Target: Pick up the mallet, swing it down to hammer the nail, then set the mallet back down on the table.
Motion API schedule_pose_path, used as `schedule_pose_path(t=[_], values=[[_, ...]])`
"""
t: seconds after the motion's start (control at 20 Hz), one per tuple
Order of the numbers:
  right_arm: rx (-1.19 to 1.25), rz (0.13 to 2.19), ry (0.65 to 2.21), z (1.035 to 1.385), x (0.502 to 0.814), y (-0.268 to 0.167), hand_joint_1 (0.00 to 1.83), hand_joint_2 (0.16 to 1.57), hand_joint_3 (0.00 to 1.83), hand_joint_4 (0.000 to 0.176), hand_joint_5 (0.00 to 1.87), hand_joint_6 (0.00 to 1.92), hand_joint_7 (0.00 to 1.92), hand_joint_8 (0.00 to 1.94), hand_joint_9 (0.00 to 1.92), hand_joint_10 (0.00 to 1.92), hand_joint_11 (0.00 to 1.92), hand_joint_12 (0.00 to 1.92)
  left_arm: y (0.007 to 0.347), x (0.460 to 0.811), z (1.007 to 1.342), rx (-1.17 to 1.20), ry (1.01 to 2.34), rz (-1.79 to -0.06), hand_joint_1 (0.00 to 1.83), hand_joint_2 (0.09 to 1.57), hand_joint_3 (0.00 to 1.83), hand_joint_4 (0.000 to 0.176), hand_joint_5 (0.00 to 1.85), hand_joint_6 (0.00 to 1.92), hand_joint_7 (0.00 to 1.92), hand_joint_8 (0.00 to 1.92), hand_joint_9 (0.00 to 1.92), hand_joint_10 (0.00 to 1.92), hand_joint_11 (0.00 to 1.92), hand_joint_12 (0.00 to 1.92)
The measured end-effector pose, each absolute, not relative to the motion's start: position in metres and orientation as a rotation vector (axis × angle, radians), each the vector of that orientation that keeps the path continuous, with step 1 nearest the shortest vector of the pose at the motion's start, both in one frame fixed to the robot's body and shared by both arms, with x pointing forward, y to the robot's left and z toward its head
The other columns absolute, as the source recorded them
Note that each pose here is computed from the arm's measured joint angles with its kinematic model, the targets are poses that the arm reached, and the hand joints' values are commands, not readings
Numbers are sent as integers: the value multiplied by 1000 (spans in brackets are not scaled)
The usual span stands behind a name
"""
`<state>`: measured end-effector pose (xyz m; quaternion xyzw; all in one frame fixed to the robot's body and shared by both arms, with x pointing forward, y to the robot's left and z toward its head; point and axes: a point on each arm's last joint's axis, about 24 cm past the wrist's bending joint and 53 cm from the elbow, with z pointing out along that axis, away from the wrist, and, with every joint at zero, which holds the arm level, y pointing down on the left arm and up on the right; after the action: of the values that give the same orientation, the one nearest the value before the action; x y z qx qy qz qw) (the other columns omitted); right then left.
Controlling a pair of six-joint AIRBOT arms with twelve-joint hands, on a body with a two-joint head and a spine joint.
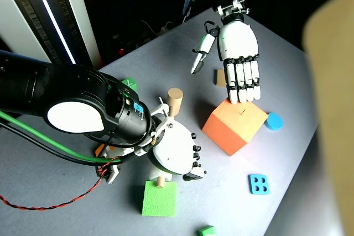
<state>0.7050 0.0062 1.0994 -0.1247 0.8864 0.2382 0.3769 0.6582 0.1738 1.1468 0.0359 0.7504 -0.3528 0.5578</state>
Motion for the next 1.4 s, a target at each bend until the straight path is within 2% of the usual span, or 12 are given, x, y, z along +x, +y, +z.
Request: schedule_pose_path(t=[0.1, 0.3, 0.35, 0.5, 0.65, 0.75, 0.8, 0.9, 1.05, 1.15, 1.25, 1.4], values=[[-315, 600, 2275, 1097, 705, 3, 1103, 1042, 0, 0, 533, 1914, 674, 1939, 760, 1920, 819, 1921, 174, 658, 1147, 85, 1770, -832, 0, 1138, 10, 0, 0, 0, 0, 0, 0, 0, 0, 0], [-315, 601, 2275, 1097, 705, 3, 1022, 1135, 16, 0, 701, 1921, 896, 1941, 990, 1921, 1104, 1921, 174, 658, 1147, 85, 1770, -832, 0, 1143, 11, 0, 0, 0, 0, 0, 0, 0, 0, 0], [-316, 604, 2273, 1098, 705, 4, 714, 1319, 20, 0, 1048, 1921, 1286, 1941, 1399, 1921, 1515, 1921, 174, 659, 1147, 84, 1771, -831, 0, 1151, 12, 0, 0, 0, 0, 0, 0, 0, 0, 0], [-306, 635, 2266, 1101, 702, 8, 382, 1444, 28, 0, 1268, 1921, 1506, 1941, 1600, 1921, 1749, 1921, 174, 659, 1146, 83, 1775, -831, 14, 1161, 12, 0, 0, 0, 0, 0, 0, 0, 0, 0], [-331, 648, 2245, 1106, 699, 13, 167, 1561, 8, 6, 1381, 1921, 1598, 1941, 1670, 1921, 1797, 1921, 173, 660, 1147, 85, 1776, -825, 0, 1171, 13, 0, 0, 0, 0, 0, 0, 0, 0, 0], [-332, 650, 2243, 1106, 698, 12, 151, 1571, 33, 42, 1396, 1921, 1604, 1941, 1670, 1921, 1789, 1921, 174, 660, 1147, 88, 1776, -823, 4, 1176, 14, 0, 0, 0, 0, 0, 0, 0, 0, 0], [-337, 649, 2244, 1106, 697, 12, 114, 1571, 80, 103, 1421, 1921, 1635, 1941, 1701, 1921, 1809, 1921, 173, 660, 1147, 89, 1776, -822, 7, 1177, 13, 0, 0, 0, 0, 0, 0, 0, 0, 0], [-348, 654, 2240, 1109, 692, 12, 114, 1571, 126, 138, 1445, 1921, 1653, 1941, 1719, 1921, 1830, 1921, 173, 660, 1147, 94, 1778, -821, 0, 1178, 12, 0, 0, 0, 0, 0, 0, 0, 0, 0], [-396, 652, 2232, 1115, 678, 11, 286, 1571, 125, 149, 1422, 1921, 1623, 1941, 1688, 1921, 1811, 1921, 173, 660, 1147, 97, 1779, -819, 0, 1181, 11, 0, 0, 0, 0, 0, 0, 0, 0, 0], [-404, 641, 2241, 1118, 670, 1, 414, 1571, 124, 173, 1377, 1921, 1593, 1941, 1662, 1921, 1775, 1921, 172, 660, 1146, 102, 1779, -818, 0, 1190, 13, 0, 0, 0, 0, 0, 0, 0, 0, 0], [-394, 630, 2234, 1126, 666, -13, 540, 1571, 65, 176, 1381, 1921, 1576, 1941, 1647, 1921, 1756, 1921, 173, 660, 1146, 103, 1779, -818, 0, 1196, 14, 0, 0, 0, 0, 0, 0, 0, 0, 0], [-379, 614, 2209, 1144, 663, -34, 497, 1571, 73, 176, 1389, 1921, 1585, 1941, 1651, 1921, 1753, 1921, 174, 661, 1146, 106, 1779, -814, 0, 1196, 12, 0, 0, 0, 0, 0, 0, 0, 0, 0]])
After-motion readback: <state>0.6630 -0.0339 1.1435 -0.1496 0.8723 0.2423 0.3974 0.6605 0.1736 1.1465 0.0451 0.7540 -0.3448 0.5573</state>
